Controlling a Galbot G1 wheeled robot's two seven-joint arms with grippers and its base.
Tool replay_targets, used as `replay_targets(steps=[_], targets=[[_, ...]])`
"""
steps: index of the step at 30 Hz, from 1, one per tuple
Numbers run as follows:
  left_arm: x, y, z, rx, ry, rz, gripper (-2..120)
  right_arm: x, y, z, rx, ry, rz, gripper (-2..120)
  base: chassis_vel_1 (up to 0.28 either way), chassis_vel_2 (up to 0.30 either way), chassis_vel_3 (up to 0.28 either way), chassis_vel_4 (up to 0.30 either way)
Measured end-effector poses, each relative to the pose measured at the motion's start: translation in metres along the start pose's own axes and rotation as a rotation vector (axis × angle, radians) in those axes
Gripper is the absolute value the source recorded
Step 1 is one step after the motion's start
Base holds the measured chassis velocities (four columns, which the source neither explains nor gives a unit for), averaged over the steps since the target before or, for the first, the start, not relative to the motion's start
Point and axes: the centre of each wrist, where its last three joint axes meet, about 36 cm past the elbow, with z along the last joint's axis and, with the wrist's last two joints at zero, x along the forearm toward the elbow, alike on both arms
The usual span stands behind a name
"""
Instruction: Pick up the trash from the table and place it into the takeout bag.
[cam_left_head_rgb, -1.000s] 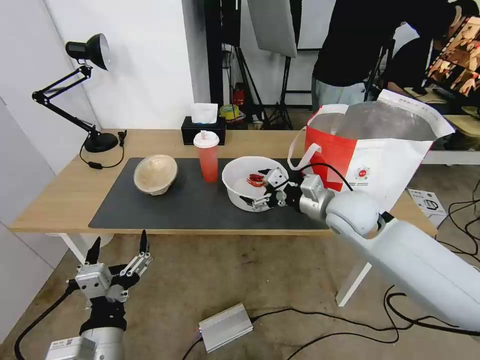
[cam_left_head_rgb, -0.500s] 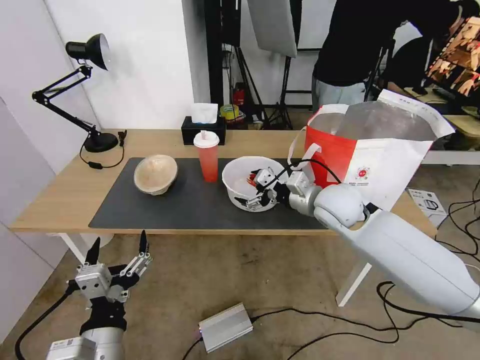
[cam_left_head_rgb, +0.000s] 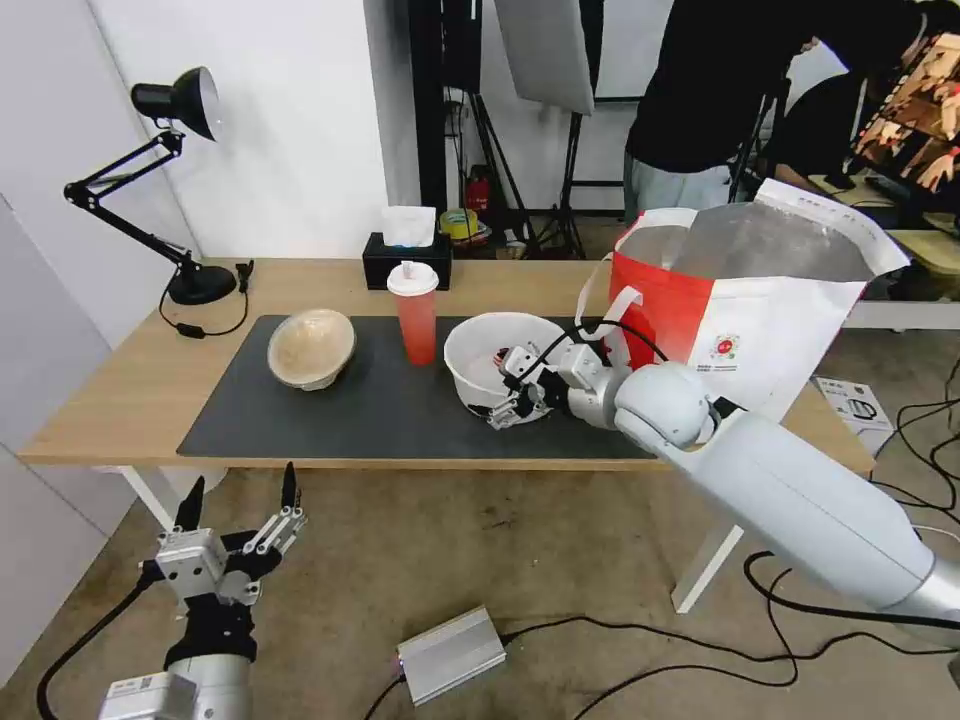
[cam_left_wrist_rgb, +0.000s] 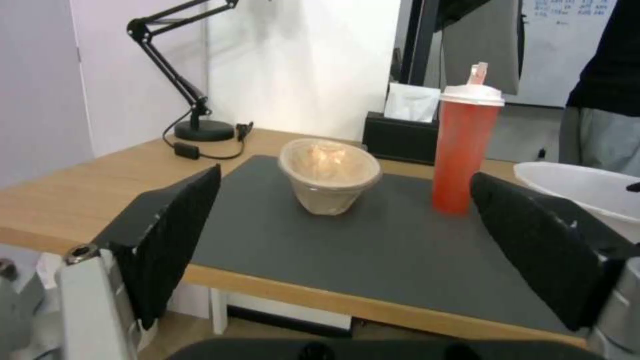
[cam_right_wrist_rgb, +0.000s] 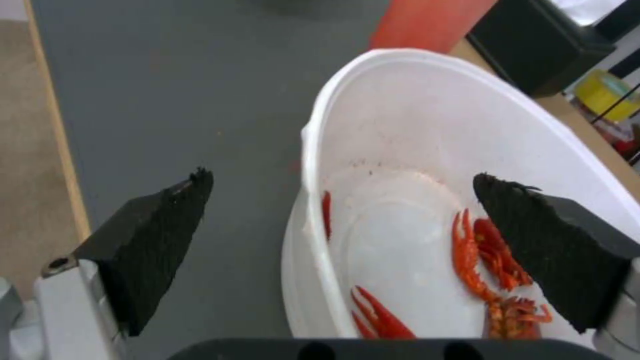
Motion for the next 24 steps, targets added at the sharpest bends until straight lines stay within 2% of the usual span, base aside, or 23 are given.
replay_targets(steps=[24], targets=[[0.003,0.000,0.000,-0.006,0.005,-0.001,100,-0.017,0.007,-0.004,0.000,0.058,-0.015,100,0.000,0.000,0.000,0.000]])
